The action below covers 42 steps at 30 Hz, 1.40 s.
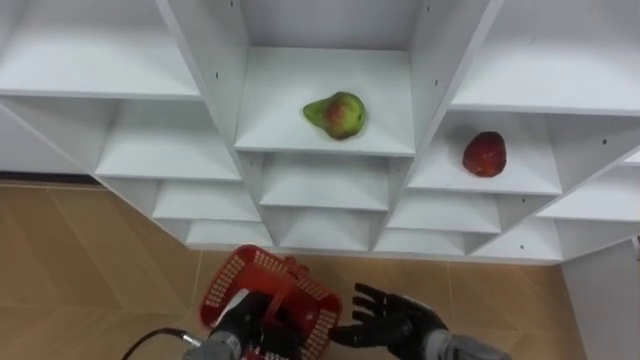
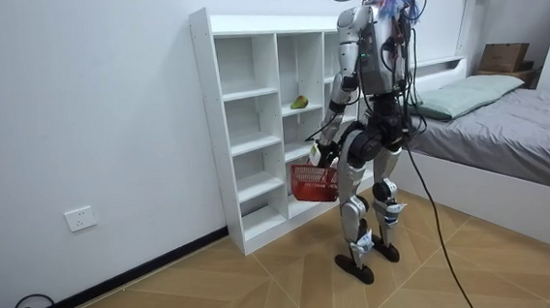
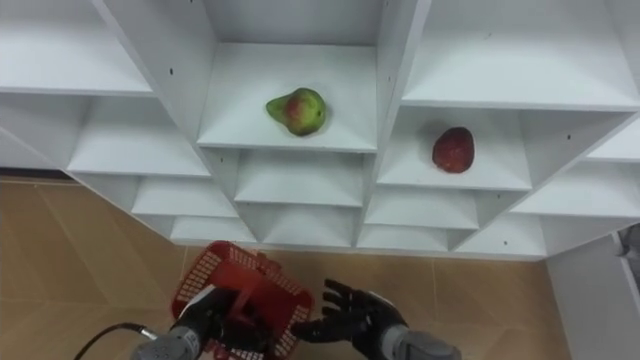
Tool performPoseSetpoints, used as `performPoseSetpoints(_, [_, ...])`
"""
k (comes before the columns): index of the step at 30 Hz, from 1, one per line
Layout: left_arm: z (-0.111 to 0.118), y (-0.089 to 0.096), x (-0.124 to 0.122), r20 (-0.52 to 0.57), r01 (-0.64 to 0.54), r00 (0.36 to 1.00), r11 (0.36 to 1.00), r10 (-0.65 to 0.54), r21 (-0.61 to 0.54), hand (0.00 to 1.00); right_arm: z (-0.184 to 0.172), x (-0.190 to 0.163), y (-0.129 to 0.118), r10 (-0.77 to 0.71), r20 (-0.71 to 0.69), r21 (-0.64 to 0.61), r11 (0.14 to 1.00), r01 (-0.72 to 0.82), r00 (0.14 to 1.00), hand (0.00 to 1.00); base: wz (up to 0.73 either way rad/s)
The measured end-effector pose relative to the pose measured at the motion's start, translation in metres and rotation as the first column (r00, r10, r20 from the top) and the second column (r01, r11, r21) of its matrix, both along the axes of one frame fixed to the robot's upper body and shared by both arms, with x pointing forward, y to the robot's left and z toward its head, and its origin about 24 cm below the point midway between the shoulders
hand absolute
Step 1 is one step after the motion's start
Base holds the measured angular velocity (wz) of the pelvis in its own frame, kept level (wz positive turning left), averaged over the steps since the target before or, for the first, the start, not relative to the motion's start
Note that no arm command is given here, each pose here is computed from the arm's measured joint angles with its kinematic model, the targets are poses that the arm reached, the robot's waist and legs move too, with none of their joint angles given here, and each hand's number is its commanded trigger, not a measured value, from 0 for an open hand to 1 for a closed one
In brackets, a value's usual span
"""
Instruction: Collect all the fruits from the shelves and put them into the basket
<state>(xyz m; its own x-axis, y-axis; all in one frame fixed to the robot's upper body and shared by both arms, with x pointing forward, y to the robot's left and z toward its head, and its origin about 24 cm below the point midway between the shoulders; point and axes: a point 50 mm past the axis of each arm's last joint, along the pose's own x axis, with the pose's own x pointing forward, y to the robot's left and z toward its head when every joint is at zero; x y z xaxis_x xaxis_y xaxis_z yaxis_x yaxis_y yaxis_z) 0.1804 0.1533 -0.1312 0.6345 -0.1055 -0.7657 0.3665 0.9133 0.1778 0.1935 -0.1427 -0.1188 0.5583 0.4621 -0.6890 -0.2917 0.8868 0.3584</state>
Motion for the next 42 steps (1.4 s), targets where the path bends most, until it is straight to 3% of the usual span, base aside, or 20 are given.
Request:
performPoseSetpoints(5, [-0.007,0.014,-0.016,-0.043,-0.061,0.997,0.998,0.062,0.015,1.00,0.016,0.004,0.015,0.116,0.125,-0.005,0.993,-0.116,0.985,0.00,0.02])
performPoseSetpoints(12, [-0.011,0.034,-0.030,-0.065,-0.152,0.986,0.988,0.153,0.032,1.00,0.051,0.020,0.024,0.316,0.341,-0.145,0.948,-0.283,0.885,0.00,0.08])
performPoseSetpoints(16, [-0.012,0.042,-0.036,-0.074,-0.164,0.983,0.985,0.168,0.050,1.00,0.059,0.024,0.022,0.348,0.386,-0.182,0.937,-0.299,0.854,0.00,0.00])
performPoseSetpoints(19, [-0.012,0.048,-0.039,-0.068,-0.198,0.977,0.979,0.201,0.053,1.00,0.080,0.032,0.026,0.416,0.474,-0.247,0.909,-0.337,0.776,0.00,0.00])
performPoseSetpoints(23, [-0.013,0.052,-0.043,-0.064,-0.223,0.972,0.973,0.226,0.052,1.00,0.110,0.042,0.031,0.416,0.607,-0.271,0.909,-0.316,0.677,0.00,0.04])
performPoseSetpoints(32, [-0.012,0.053,-0.043,-0.053,-0.221,0.973,0.974,0.224,0.055,1.00,0.130,0.046,0.038,0.450,0.674,-0.347,0.893,-0.287,0.585,0.00,-0.04])
performPoseSetpoints(36, [-0.012,0.059,-0.046,-0.051,-0.204,0.977,0.975,0.209,0.090,1.00,0.156,0.053,0.034,0.431,0.746,-0.379,0.901,-0.209,0.508,0.00,0.06])
performPoseSetpoints(42, [-0.013,0.063,-0.054,-0.056,-0.216,0.973,0.971,0.223,0.104,1.00,0.172,0.060,0.027,0.374,0.798,-0.362,0.925,-0.121,0.473,0.00,0.08])
